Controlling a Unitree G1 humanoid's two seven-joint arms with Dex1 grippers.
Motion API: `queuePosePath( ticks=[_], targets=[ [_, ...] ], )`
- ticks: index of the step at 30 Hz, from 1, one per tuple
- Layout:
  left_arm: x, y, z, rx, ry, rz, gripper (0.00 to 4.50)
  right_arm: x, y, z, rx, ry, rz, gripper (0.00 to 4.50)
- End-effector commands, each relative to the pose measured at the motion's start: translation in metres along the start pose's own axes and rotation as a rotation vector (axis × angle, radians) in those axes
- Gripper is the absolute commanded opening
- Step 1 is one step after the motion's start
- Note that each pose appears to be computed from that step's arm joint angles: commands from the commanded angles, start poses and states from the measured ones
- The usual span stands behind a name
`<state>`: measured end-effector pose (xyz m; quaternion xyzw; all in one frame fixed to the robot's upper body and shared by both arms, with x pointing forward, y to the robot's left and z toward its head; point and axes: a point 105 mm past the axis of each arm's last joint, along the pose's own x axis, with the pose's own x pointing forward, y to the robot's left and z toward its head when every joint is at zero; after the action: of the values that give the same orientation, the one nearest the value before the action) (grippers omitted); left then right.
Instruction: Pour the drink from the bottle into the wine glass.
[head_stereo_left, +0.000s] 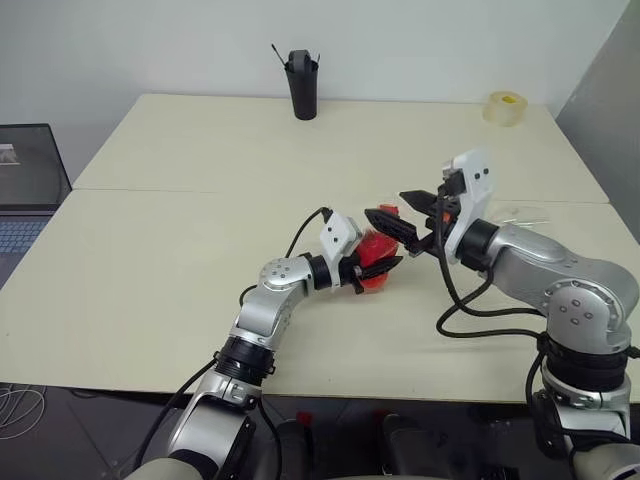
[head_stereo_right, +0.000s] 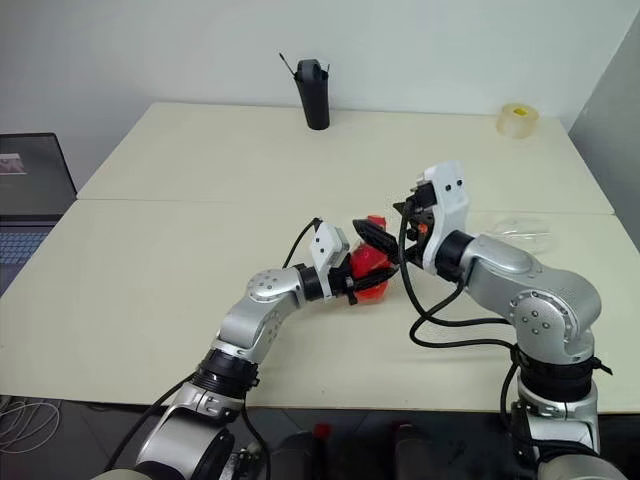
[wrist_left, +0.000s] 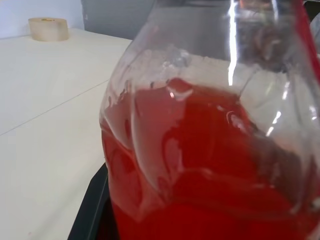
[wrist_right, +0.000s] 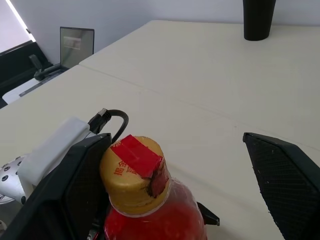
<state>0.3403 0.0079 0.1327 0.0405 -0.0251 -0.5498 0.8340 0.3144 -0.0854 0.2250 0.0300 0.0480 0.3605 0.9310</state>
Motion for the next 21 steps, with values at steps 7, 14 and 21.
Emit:
queuePosePath(
  ticks=[7, 14, 21],
  targets=[
    [0.002, -0.002, 0.021, 0.056, -0.070, -0.023, 1.81, -0.018, 0.000, 0.006, -0.035, -0.013, 0.001, 4.50],
    [0.002, -0.002, 0.021, 0.057, -0.069, -0.025, 1.81, -0.020, 0.023, 0.007, -0.044, -0.018, 0.118, 4.50],
    [0.001, -0.002, 0.022, 0.057, -0.068, -0.025, 1.81, -0.013, 0.022, 0.015, -0.041, -0.049, 0.093, 4.50]
  ],
)
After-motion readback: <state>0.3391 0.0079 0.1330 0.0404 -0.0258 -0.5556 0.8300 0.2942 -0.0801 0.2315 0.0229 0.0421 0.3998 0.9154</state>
